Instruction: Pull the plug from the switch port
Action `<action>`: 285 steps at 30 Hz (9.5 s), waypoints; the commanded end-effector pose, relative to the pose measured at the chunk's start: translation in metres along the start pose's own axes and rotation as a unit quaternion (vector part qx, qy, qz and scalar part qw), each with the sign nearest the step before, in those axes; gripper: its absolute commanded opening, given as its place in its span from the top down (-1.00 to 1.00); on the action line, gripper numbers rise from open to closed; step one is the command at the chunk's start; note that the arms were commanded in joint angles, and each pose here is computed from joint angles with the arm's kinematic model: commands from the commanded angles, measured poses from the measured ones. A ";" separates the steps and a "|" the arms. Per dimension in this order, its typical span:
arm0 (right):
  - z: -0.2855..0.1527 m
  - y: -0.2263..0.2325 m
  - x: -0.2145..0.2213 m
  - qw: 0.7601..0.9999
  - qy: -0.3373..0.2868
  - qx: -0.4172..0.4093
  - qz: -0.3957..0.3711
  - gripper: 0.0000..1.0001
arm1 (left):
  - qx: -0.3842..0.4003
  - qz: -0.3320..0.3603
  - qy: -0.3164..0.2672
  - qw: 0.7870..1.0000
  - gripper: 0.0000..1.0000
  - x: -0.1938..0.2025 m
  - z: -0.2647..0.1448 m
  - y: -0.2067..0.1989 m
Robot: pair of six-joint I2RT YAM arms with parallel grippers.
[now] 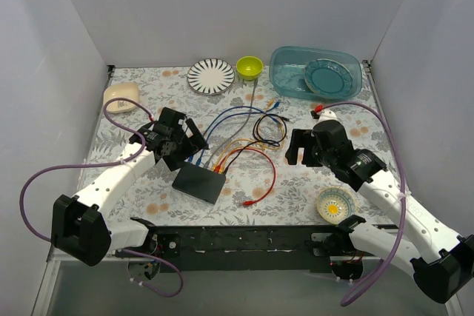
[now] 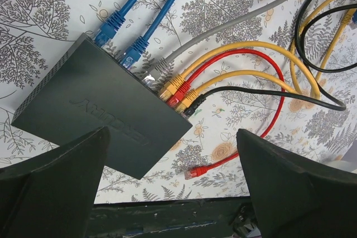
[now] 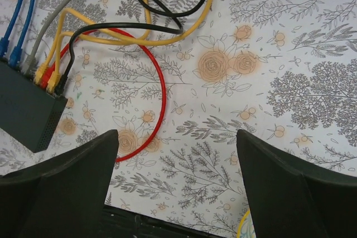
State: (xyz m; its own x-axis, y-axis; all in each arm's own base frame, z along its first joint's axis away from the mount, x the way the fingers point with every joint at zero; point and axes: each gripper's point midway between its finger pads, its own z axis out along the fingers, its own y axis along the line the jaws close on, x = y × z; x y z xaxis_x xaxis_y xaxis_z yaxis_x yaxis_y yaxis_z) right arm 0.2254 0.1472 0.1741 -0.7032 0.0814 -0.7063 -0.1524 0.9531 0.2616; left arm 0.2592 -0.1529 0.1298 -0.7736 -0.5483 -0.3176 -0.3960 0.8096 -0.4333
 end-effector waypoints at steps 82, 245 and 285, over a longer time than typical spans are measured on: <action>0.108 0.251 0.110 0.903 0.263 -0.239 -0.241 0.21 | -0.147 -0.082 0.070 0.983 0.68 -0.012 0.054 0.080; 0.223 0.121 0.013 0.919 0.157 -0.268 0.243 -0.06 | 0.146 -0.021 0.087 0.985 0.44 -0.075 0.149 -0.061; 0.246 0.122 0.038 0.895 0.160 -0.260 0.327 0.23 | 0.199 -0.022 0.121 0.972 0.41 -0.042 0.139 -0.075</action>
State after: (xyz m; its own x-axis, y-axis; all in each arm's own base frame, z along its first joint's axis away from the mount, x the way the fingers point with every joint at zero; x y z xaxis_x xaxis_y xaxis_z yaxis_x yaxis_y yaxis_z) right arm 0.3445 0.3448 0.0327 -0.9305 0.3550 -0.0903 0.0830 0.4443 0.8920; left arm 0.4013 -0.2233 0.0553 -0.8698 -0.4828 -0.1015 -0.2433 0.5989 -0.7630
